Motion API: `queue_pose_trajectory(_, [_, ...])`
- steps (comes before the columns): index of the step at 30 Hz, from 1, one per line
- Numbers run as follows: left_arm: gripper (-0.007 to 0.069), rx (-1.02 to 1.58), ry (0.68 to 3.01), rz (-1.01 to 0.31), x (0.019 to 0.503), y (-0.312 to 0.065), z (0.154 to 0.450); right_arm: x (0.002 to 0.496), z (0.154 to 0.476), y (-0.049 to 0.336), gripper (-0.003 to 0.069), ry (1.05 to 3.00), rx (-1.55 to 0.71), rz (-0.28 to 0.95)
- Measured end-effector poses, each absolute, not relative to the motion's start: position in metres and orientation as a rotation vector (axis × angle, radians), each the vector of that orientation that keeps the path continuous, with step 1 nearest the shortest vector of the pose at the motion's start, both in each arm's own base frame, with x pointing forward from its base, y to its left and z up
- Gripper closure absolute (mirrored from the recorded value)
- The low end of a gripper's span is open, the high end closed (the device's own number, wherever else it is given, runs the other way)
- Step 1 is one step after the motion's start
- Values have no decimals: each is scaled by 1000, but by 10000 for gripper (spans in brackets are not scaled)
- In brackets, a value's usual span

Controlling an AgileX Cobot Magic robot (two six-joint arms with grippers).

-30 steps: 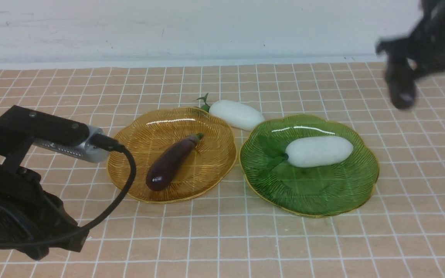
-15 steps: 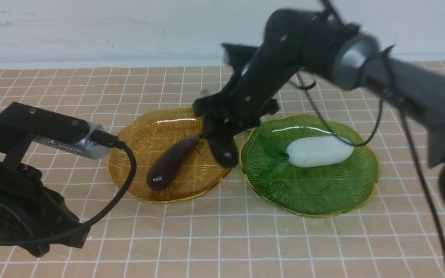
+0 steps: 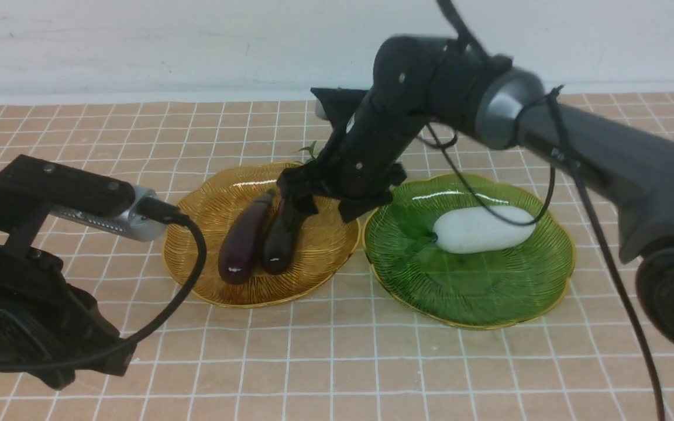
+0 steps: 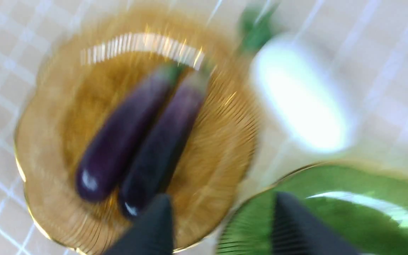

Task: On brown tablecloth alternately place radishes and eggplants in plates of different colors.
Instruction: 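Pick up the eggplant and place it on the yellow plate with the right gripper, then pick up the white radish and place it on the plate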

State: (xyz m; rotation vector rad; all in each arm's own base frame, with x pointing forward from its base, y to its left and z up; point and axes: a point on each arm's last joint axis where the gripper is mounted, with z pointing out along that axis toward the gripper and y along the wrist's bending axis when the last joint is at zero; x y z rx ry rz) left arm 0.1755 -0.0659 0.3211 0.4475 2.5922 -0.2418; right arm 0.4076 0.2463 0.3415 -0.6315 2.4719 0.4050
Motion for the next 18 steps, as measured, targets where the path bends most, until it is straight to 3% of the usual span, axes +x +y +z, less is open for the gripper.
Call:
queue_pose_trajectory(3, [628, 469, 2507, -259, 181, -69, 326, 379, 411, 208, 538, 2338, -570, 361])
queue_pose_trajectory(5, [628, 475, 2427, -273, 186, -71, 337, 350, 443, 183, 635, 2285, -540, 328])
queue_pose_trajectory(9, [628, 451, 2259, -312, 207, -80, 381, 299, 473, 148, 667, 2252, -522, 261])
queue_pose_trajectory(18, [625, 575, 2234, -434, 291, -118, 436, 213, 477, 104, 674, 2239, -518, 236])
